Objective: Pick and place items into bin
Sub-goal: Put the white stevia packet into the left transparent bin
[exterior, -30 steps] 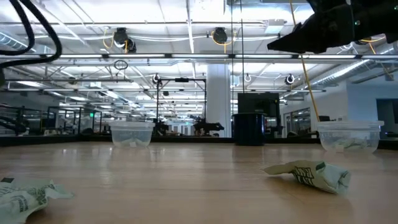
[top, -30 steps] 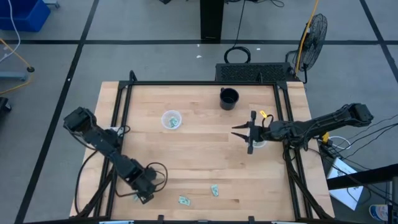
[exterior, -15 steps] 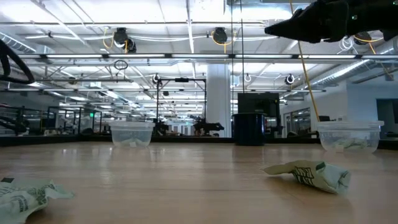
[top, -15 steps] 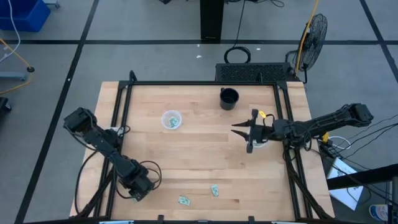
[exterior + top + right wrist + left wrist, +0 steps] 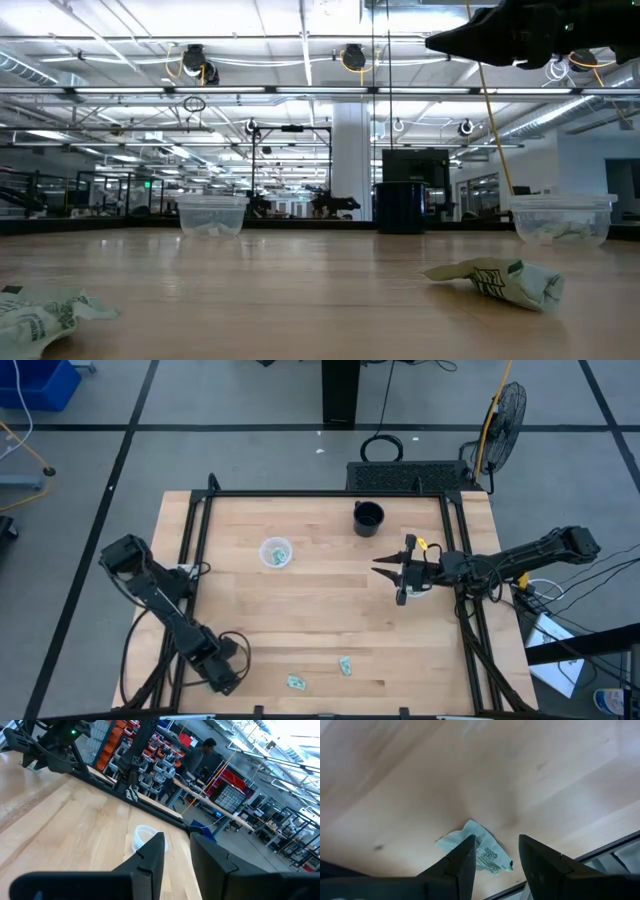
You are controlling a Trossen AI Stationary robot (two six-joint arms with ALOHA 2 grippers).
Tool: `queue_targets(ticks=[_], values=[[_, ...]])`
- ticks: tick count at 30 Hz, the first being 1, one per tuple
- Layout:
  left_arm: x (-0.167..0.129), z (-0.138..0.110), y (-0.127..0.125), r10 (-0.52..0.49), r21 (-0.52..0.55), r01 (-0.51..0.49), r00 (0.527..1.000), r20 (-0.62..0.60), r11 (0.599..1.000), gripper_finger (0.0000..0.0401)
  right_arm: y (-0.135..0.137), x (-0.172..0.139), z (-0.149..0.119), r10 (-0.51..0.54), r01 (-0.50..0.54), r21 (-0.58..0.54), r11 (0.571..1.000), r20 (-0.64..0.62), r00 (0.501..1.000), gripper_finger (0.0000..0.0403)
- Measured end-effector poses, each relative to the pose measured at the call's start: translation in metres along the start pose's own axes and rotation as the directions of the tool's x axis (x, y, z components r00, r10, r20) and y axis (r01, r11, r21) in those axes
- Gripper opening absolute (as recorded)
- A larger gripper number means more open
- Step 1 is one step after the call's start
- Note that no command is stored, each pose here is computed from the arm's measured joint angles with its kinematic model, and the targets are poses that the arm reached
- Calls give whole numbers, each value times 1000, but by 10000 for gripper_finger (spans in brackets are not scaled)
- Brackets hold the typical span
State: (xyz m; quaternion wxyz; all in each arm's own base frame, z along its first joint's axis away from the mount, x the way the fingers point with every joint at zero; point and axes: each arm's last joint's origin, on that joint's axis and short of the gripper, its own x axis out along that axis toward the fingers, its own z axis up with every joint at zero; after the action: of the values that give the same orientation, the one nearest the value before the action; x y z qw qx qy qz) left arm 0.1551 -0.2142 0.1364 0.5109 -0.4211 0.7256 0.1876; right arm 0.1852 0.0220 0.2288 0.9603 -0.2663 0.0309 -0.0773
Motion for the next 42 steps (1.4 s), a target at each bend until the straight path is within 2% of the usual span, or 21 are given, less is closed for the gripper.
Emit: queue_targets(ticks=[6, 12, 17, 27, 30, 33, 34, 37, 39, 42], values=[[8, -8, 3, 32, 7, -32, 999, 1, 999, 136, 0, 0, 0, -3, 3, 2, 1000, 4, 1000, 89], [16, -5, 4, 76, 11, -76, 997, -4, 997, 65, 0, 0, 0, -3, 3, 2, 1000, 4, 1000, 89], [15, 0, 3, 76, 86, -76, 997, -4, 993, 8, 0, 0, 0, -3, 3, -1, 1000, 5, 1000, 89], [0, 38, -3, 57, 186, -59, 998, 19, 981, 6, -1, 0, 2, -15, 15, -19, 1000, 24, 1000, 89], [-9, 52, -6, 15, 259, -34, 997, 76, 965, 3, -2, 0, 4, -24, 24, -14, 1000, 39, 999, 89], [-26, 68, -11, -37, 368, -31, 984, 176, 929, 5, -3, 0, 5, -27, 28, -15, 999, 45, 999, 89], [-33, 73, -12, -42, 407, -54, 974, 223, 912, 4, -3, 0, 5, -29, 29, -14, 999, 48, 998, 89], [-60, 88, -13, 2, 472, -213, 913, 408, 855, 3, -3, 0, 5, -29, 30, -25, 999, 47, 998, 89], [-84, 96, -14, 42, 467, -335, 845, 534, 819, 5, -3, 0, 5, -29, 31, -36, 999, 48, 998, 89], [-115, 110, -9, 136, 397, -530, 710, 691, 749, 4, -3, 0, 5, -28, 30, -36, 999, 47, 998, 89]])
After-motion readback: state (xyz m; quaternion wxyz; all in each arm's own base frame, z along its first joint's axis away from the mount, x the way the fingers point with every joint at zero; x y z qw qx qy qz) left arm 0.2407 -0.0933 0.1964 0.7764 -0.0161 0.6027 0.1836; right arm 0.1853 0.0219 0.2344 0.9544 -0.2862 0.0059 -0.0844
